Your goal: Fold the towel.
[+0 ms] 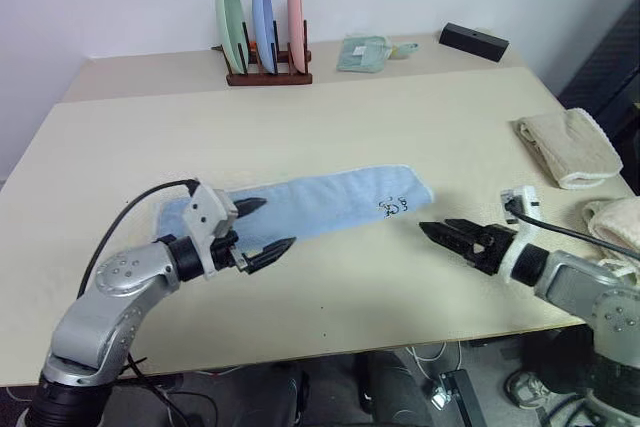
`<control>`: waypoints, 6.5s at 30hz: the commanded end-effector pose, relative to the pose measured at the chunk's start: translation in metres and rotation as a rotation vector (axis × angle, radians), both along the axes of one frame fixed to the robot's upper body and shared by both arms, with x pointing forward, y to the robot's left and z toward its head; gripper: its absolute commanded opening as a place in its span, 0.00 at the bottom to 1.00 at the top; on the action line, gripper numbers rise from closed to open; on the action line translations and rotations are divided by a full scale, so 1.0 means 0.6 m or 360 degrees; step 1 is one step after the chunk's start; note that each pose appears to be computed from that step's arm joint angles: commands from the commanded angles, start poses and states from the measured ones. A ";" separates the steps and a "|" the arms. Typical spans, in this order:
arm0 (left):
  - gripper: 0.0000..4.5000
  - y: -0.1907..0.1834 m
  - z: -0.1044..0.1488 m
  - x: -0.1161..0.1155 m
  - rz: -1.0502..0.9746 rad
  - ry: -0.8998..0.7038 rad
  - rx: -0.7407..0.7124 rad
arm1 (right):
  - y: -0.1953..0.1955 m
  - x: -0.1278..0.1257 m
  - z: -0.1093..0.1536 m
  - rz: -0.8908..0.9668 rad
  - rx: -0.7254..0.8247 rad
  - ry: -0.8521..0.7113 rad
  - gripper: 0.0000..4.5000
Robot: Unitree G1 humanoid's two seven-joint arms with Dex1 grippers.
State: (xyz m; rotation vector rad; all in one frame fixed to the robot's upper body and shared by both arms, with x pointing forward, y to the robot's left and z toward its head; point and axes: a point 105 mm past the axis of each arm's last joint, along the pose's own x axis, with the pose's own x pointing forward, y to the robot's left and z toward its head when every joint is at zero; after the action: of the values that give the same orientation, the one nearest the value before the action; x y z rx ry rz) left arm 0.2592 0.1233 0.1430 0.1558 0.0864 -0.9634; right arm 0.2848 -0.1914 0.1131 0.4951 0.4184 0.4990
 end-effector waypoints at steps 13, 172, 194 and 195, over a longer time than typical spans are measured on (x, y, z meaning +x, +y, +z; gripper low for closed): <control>1.00 -0.009 0.014 -0.010 0.0001 -0.0045 -0.0043 | 0.018 0.107 -0.018 -0.0550 0.0341 0.0311 0.94; 0.01 -0.091 0.003 0.031 -0.0299 0.0237 0.0114 | 0.124 0.017 0.075 0.1072 -0.0954 -0.1111 1.00; 0.09 0.075 0.049 0.084 0.0523 0.0064 -0.0186 | 0.162 0.048 0.125 0.1016 -0.0801 -0.1239 0.03; 0.09 0.072 0.047 0.090 0.0541 0.0033 -0.0162 | 0.173 0.049 0.125 0.1025 -0.0771 -0.1232 0.01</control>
State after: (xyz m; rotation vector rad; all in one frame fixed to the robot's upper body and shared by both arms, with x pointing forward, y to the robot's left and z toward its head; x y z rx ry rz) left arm 0.3081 0.1693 0.1636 -0.0249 0.1312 -0.6524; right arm 0.3170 -0.0970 0.1767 -0.3493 -0.0345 1.0952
